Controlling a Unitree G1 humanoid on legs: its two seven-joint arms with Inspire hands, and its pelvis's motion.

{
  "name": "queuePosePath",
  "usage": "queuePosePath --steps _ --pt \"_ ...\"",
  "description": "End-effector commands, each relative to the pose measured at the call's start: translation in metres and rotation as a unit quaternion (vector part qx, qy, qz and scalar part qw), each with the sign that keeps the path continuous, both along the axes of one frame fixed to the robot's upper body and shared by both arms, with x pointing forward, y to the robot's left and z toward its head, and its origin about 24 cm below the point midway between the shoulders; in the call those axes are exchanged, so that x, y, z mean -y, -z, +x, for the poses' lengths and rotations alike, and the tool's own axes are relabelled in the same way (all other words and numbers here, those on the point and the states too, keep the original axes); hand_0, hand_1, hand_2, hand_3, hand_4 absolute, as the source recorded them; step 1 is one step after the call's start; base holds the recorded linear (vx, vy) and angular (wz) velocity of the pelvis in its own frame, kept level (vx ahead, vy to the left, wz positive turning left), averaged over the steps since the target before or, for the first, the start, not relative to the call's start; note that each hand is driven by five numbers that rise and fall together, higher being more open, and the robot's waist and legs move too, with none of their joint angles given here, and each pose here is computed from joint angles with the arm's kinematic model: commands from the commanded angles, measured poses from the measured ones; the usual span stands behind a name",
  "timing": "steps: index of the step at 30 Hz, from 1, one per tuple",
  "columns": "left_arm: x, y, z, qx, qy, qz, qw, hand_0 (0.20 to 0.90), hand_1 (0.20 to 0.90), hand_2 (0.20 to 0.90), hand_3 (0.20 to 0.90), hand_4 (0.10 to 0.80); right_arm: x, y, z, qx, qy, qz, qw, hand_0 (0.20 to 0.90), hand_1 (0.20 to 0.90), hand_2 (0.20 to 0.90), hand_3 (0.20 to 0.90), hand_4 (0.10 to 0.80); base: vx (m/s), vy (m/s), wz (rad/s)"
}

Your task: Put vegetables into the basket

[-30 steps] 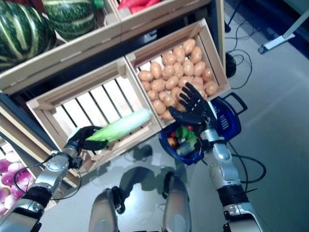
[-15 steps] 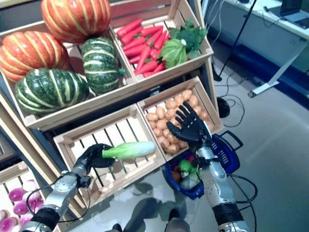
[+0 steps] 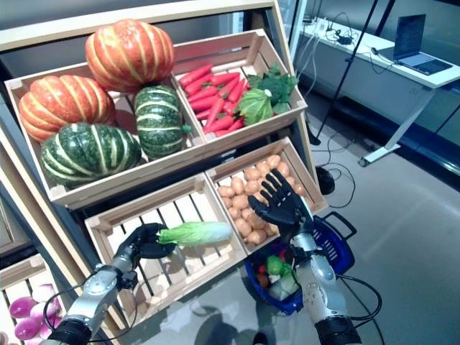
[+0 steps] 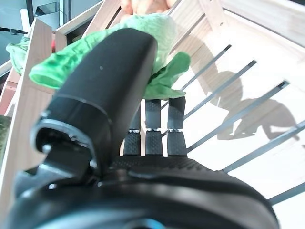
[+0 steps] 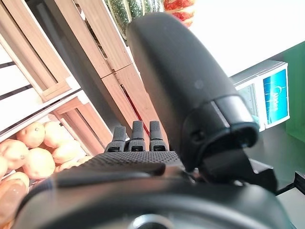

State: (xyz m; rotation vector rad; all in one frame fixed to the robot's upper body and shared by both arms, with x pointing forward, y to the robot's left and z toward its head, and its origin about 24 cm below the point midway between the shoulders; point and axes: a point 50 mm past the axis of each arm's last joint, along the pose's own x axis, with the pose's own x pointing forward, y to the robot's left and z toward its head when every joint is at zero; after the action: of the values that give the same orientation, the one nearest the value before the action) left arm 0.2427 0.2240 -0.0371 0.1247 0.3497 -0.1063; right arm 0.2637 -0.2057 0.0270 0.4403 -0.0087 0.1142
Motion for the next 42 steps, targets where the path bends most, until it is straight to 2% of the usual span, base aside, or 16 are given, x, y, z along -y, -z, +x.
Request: queuePosePath --steps 1,11,17,24,26,31,33,34,35,37,38,40,42 --pt "0.005 -0.082 0.044 0.223 0.023 -0.036 0.974 0.300 0.300 0.300 0.300 0.400 0.001 -0.035 0.015 0.102 -0.006 0.038 0.994 0.900 0.900 0.900 0.900 0.800 0.005 -0.004 0.04" --pt "-0.002 -0.096 0.049 0.243 0.025 -0.034 0.969 0.300 0.300 0.300 0.300 0.400 0.002 -0.025 0.013 0.080 0.002 0.043 0.996 0.900 0.900 0.900 0.900 0.800 0.000 0.000 0.00" --pt "-0.007 -0.117 0.051 0.293 0.021 -0.051 0.954 0.300 0.300 0.300 0.300 0.400 0.002 -0.023 0.014 0.076 0.003 0.040 0.996 0.900 0.900 0.900 0.900 0.800 0.000 0.000 0.00" --pt "0.000 -0.140 0.055 0.327 0.041 -0.066 0.942 0.300 0.300 0.300 0.300 0.400 0.000 -0.026 0.015 0.080 -0.001 0.033 0.996 0.900 0.900 0.900 0.900 0.800 0.001 0.001 0.01" --pt "0.001 -0.142 0.054 0.332 0.044 -0.070 0.940 0.300 0.300 0.300 0.300 0.400 0.000 -0.028 0.015 0.090 -0.004 0.016 0.996 0.900 0.900 0.900 0.900 0.800 0.000 0.000 0.00" --pt "0.002 -0.149 0.055 0.339 0.048 -0.068 0.937 0.300 0.300 0.300 0.300 0.400 0.001 -0.052 0.014 0.162 -0.005 -0.182 0.970 0.900 0.900 0.900 0.900 0.800 0.000 0.000 0.00" --pt "-0.001 -0.154 0.054 0.342 0.053 -0.055 0.936 0.300 0.300 0.300 0.300 0.400 0.007 -0.073 0.013 0.207 0.008 -0.335 0.919 0.900 0.900 0.900 0.900 0.800 -0.039 -0.010 0.07" --pt "-0.003 -0.158 0.054 0.344 0.056 -0.049 0.936 0.300 0.300 0.300 0.300 0.400 0.011 -0.093 0.011 0.251 0.032 -0.441 0.861 0.900 0.900 0.900 0.900 0.800 -0.053 -0.007 0.10" --pt "-0.005 -0.159 0.054 0.343 0.057 -0.046 0.936 0.300 0.300 0.300 0.300 0.400 0.014 -0.106 0.012 0.275 0.045 -0.484 0.829 0.900 0.900 0.900 0.900 0.800 -0.058 -0.004 0.10" --pt "-0.006 -0.160 0.054 0.341 0.057 -0.043 0.937 0.300 0.300 0.300 0.300 0.400 0.014 -0.136 0.012 0.329 0.069 -0.560 0.757 0.900 0.900 0.900 0.900 0.800 -0.043 0.000 0.06" --pt "-0.006 -0.159 0.054 0.341 0.057 -0.042 0.937 0.300 0.300 0.300 0.300 0.400 0.012 -0.140 0.013 0.338 0.072 -0.571 0.745 0.900 0.900 0.900 0.900 0.800 -0.037 0.003 0.00" --pt "-0.006 -0.158 0.056 0.339 0.056 -0.045 0.938 0.300 0.300 0.300 0.300 0.400 0.005 -0.157 0.013 0.379 0.084 -0.621 0.681 0.900 0.900 0.900 0.900 0.800 -0.008 0.004 -0.03" --pt "-0.006 -0.157 0.056 0.337 0.056 -0.048 0.939 0.300 0.300 0.300 0.300 0.400 0.001 -0.164 0.013 0.397 0.089 -0.648 0.645 0.900 0.900 0.900 0.900 0.800 0.007 0.007 -0.09"
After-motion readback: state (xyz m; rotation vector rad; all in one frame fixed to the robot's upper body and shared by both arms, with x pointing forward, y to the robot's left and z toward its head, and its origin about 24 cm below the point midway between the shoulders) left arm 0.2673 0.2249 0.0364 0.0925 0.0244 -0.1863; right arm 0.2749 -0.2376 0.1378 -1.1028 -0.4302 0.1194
